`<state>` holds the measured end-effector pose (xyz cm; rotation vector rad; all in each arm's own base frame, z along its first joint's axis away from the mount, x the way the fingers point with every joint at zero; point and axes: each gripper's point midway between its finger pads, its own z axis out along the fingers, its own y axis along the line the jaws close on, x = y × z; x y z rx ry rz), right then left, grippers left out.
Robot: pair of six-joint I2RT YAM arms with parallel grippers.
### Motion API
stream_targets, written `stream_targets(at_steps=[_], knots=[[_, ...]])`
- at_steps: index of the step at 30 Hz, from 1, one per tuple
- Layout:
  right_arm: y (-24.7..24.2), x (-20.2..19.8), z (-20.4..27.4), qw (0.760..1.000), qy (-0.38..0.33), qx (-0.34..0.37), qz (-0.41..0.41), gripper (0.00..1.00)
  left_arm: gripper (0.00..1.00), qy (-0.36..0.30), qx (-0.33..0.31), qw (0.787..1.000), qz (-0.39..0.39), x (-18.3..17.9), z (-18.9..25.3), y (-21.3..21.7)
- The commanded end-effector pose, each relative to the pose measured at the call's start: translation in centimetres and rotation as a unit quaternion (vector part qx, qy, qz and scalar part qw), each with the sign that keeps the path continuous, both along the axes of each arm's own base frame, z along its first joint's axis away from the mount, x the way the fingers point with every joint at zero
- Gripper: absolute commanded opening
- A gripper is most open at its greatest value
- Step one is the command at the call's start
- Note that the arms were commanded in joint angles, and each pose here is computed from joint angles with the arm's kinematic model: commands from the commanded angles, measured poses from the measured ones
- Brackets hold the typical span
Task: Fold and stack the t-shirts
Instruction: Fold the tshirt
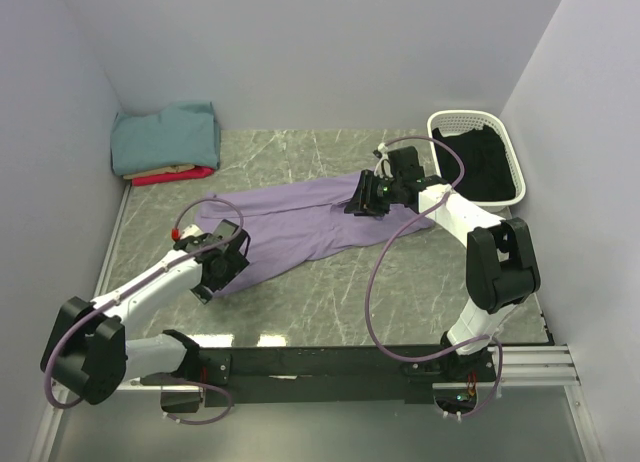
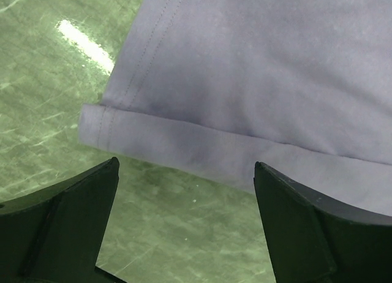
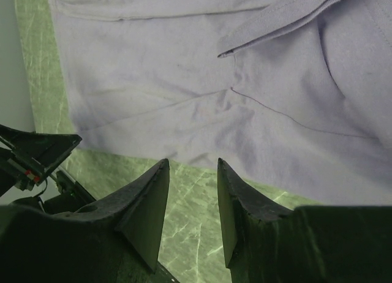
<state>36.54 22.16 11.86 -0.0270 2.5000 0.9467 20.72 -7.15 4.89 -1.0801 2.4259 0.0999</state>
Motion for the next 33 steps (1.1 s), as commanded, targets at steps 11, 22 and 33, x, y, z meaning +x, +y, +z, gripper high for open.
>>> stream_targets(at_steps=[11,22,33], knots=[[0.1,-0.1,0.4,1.0,-0.02,-0.003,0.01,0.45,0.84,-0.008,-0.01,1.0,-0.013,1.5,-0.6,-1.2],[0.1,-0.2,0.2,1.0,-0.017,-0.005,0.013,0.45,0.64,0.012,-0.006,1.0,-0.022,1.3,-2.1,-1.5],[-0.4,0.0,0.6,0.999,-0.027,-0.016,0.007,0.45,0.01,0.015,-0.012,0.999,-0.044,1.9,-2.5,-2.2]])
